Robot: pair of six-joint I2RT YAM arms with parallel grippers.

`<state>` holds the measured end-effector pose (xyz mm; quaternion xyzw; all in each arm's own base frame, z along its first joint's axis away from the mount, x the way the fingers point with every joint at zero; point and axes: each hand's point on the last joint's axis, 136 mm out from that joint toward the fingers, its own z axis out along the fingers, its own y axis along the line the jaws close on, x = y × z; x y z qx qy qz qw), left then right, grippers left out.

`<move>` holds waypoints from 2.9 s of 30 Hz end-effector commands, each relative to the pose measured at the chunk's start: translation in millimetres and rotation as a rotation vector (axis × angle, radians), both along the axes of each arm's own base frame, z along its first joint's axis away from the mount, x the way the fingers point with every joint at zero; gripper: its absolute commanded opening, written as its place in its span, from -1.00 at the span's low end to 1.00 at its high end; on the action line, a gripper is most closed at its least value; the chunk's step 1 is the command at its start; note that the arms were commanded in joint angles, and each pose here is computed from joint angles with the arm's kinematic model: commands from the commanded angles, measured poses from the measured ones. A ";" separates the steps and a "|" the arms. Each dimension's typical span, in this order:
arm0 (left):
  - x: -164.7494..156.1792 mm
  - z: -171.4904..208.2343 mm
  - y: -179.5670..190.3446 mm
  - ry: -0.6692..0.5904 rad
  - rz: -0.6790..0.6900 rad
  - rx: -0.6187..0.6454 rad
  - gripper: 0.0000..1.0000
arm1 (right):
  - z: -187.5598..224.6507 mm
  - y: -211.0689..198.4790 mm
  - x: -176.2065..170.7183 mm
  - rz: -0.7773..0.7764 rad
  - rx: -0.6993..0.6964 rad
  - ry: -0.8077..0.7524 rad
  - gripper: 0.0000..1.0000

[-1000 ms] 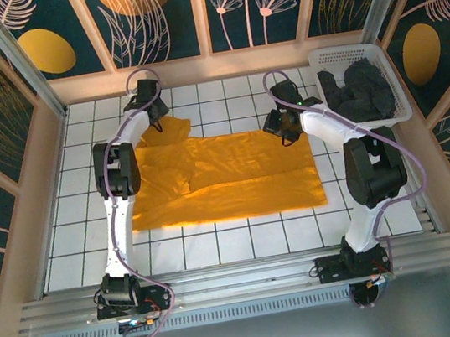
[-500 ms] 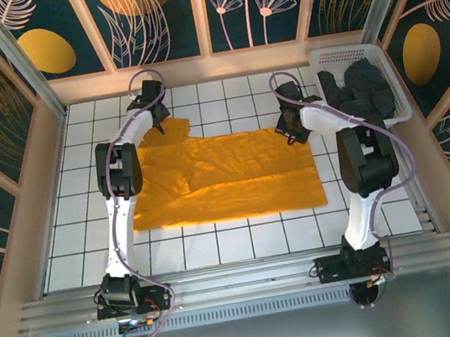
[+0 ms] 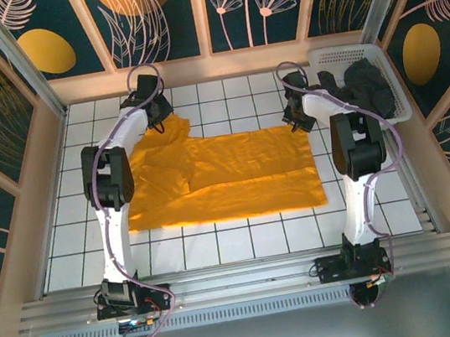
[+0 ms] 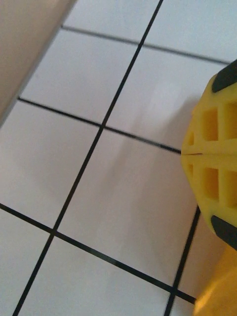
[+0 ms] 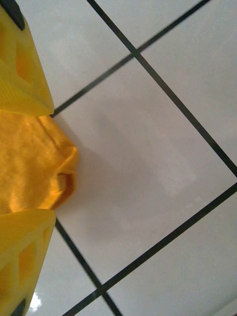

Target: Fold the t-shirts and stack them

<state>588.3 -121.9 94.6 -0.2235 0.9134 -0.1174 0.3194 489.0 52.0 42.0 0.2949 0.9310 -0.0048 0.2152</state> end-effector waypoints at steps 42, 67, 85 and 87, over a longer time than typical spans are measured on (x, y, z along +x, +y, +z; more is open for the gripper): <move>-185.7 101.8 27.8 -0.041 0.075 -0.176 -1.00 | 70.1 -6.5 -52.3 0.118 0.051 -0.117 -1.00; -383.5 44.8 88.5 0.114 0.545 -0.390 -1.00 | 21.1 -28.8 -177.3 0.067 0.023 0.057 -1.00; -430.0 -5.6 85.7 0.291 0.602 -0.414 -1.00 | 12.5 -36.9 -203.4 0.030 -0.023 0.099 -1.00; -431.9 -11.0 85.4 0.300 0.603 -0.414 -1.00 | 13.8 -39.1 -204.2 0.015 -0.030 0.098 -0.87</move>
